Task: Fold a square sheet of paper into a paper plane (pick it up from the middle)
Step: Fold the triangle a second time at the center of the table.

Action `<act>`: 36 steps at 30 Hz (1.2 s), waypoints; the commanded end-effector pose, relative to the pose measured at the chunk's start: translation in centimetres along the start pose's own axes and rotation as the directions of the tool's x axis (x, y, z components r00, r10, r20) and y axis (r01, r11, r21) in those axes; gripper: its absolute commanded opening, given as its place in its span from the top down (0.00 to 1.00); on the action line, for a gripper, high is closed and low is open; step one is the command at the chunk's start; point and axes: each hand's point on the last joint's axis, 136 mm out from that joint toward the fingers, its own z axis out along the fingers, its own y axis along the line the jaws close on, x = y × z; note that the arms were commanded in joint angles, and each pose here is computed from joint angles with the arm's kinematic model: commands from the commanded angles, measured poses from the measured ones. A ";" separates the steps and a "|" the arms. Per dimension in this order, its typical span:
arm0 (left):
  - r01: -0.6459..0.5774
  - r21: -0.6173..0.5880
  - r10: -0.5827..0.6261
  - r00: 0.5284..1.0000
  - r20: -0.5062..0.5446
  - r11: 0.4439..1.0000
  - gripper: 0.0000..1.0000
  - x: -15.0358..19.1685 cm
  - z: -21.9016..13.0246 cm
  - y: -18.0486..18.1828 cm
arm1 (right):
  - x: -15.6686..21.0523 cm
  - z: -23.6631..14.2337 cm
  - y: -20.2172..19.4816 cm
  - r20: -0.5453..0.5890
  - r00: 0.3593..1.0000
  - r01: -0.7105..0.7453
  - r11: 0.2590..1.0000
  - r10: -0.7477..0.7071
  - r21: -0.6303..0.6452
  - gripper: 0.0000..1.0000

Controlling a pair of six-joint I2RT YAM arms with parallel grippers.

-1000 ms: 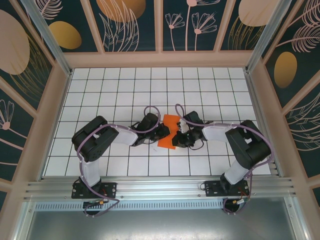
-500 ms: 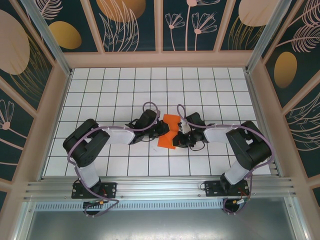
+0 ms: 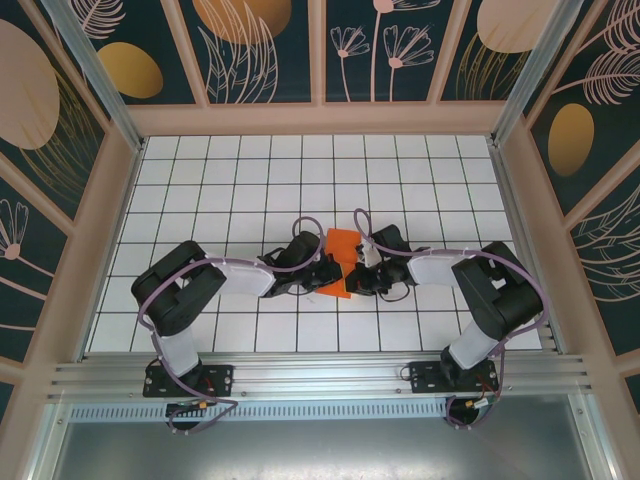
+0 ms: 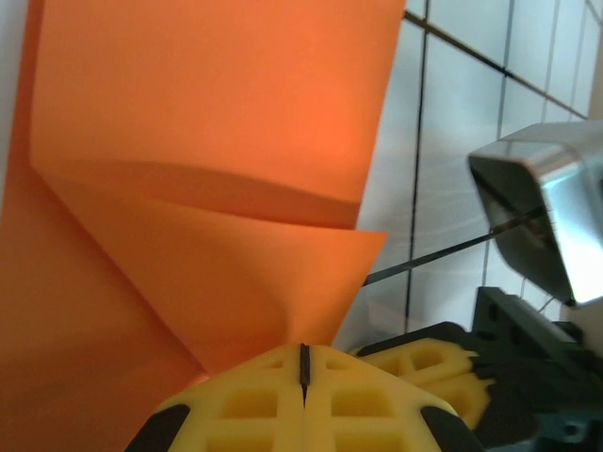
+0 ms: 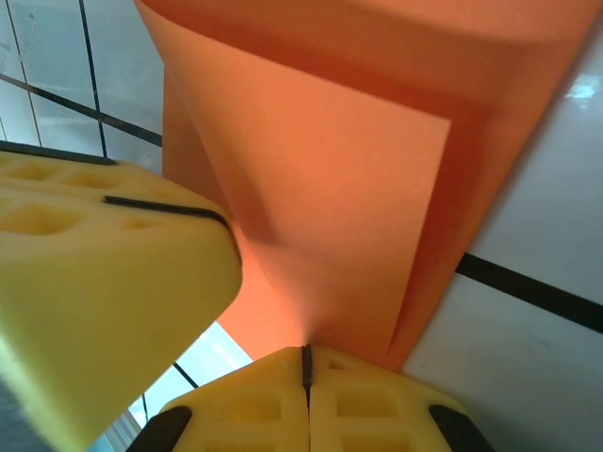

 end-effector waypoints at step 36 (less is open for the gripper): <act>0.027 -0.204 -0.008 0.996 0.092 0.979 0.89 -0.7 1.2 4.9 | 3.5 0.4 -5.5 -0.070 0.994 -0.069 0.975 0.086 0.213 1.00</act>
